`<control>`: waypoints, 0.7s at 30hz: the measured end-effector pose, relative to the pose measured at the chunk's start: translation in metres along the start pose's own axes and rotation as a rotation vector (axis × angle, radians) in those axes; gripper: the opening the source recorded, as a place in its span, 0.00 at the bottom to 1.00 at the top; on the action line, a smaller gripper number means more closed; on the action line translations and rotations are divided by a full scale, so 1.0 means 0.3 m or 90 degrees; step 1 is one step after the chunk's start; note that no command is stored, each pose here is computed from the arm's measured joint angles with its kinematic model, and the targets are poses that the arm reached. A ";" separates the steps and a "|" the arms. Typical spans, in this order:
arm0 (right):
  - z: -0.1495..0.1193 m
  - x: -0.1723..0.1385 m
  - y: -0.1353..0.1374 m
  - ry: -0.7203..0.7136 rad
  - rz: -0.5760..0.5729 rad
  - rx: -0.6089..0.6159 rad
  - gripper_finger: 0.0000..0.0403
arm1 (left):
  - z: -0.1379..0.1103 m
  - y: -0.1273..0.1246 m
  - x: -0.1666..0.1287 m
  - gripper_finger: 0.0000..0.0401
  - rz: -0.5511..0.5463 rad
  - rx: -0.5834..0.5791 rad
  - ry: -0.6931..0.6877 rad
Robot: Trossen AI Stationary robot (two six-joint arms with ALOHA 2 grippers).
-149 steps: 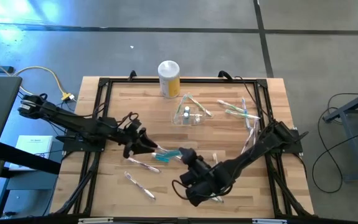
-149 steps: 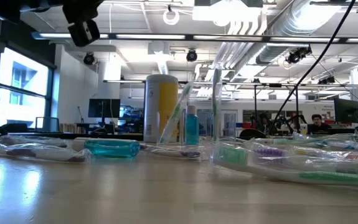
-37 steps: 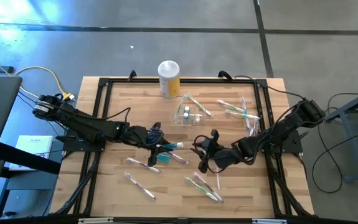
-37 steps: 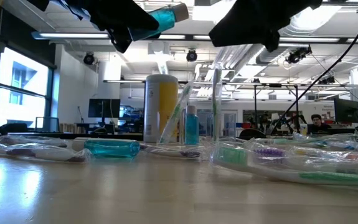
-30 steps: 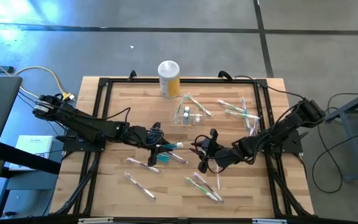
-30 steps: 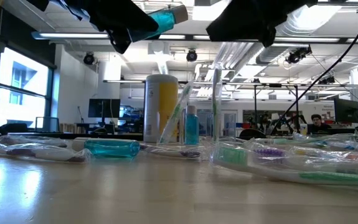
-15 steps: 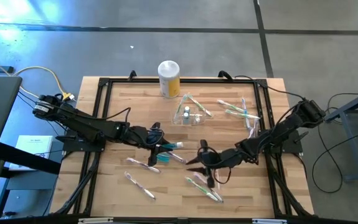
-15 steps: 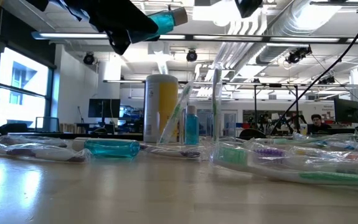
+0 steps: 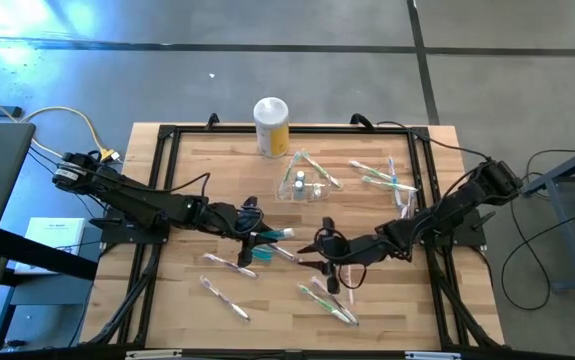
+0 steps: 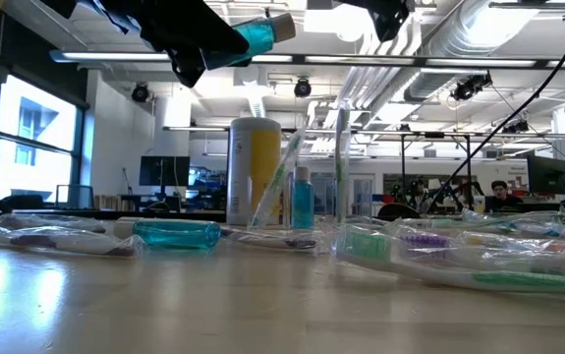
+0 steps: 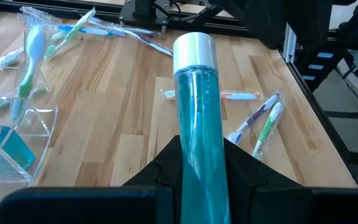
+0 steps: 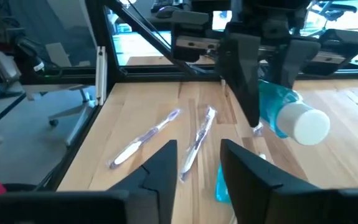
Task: Pick & Place toothbrushing station
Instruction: Put the top mouthwash into the transparent organizer
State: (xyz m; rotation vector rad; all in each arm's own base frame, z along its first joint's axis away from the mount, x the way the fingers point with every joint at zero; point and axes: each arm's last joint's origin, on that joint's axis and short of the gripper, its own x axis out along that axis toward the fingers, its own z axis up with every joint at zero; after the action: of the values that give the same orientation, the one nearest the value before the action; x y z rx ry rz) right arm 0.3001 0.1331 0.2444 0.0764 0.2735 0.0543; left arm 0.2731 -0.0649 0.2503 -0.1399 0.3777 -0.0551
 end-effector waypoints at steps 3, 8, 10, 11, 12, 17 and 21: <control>-0.004 0.000 -0.001 0.007 -0.003 0.000 0.38 | 0.000 0.000 0.000 0.15 0.000 0.000 0.001; -0.017 0.000 -0.006 0.029 -0.024 -0.003 0.58 | -0.002 0.000 0.000 0.15 0.000 0.001 0.005; -0.018 0.000 -0.009 0.033 -0.027 -0.007 0.65 | -0.002 0.000 0.000 0.15 0.000 0.001 0.005; -0.017 0.001 -0.011 0.032 -0.027 -0.006 0.67 | -0.002 0.000 0.000 0.15 0.000 0.001 0.005; -0.017 0.001 -0.011 0.031 -0.025 -0.007 0.70 | -0.002 0.000 0.000 0.15 0.000 0.001 0.005; -0.017 0.002 -0.013 0.031 -0.029 -0.021 0.78 | -0.002 0.000 0.000 0.15 -0.001 0.002 0.005; -0.018 0.018 -0.036 0.020 -0.077 -0.023 0.79 | 0.000 -0.001 0.000 0.15 -0.002 0.002 0.000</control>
State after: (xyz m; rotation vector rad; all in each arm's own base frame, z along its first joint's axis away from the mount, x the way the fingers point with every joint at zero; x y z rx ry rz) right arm 0.3043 0.1230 0.2370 0.0237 0.3073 -0.0596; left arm 0.2731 -0.0651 0.2503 -0.1375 0.3773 -0.0596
